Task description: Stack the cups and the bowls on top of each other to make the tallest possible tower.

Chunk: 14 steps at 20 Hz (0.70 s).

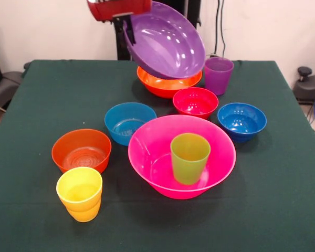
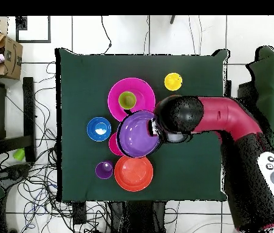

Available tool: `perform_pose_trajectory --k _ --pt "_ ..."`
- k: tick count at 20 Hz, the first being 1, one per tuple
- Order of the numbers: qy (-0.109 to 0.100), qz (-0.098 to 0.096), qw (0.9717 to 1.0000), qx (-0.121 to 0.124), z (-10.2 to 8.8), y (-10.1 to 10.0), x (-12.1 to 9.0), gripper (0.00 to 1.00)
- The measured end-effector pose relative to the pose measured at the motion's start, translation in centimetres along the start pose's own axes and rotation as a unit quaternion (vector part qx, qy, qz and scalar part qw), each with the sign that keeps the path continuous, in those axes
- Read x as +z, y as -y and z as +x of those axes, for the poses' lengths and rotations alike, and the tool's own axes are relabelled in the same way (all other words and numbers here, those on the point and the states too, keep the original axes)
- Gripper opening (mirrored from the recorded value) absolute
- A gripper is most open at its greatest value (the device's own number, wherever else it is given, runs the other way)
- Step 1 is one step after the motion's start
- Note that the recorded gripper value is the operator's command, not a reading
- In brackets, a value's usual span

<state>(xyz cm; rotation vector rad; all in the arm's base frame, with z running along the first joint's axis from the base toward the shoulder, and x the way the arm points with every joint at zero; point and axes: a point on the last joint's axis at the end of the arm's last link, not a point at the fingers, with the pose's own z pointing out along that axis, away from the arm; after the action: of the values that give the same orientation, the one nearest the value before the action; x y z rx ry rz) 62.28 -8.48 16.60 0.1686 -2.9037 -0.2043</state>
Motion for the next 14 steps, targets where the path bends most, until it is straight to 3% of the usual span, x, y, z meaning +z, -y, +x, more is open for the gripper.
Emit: perform_pose_trajectory --k 5,11,14 --pt "0.014 -0.007 0.9999 -0.001 -1.3 -0.2 1.1 0.00" --pt "0.052 -0.012 0.9985 0.011 -3.9 0.6 3.0 0.00" --pt "0.060 -0.011 0.9980 0.018 -5.2 0.5 3.9 0.00"
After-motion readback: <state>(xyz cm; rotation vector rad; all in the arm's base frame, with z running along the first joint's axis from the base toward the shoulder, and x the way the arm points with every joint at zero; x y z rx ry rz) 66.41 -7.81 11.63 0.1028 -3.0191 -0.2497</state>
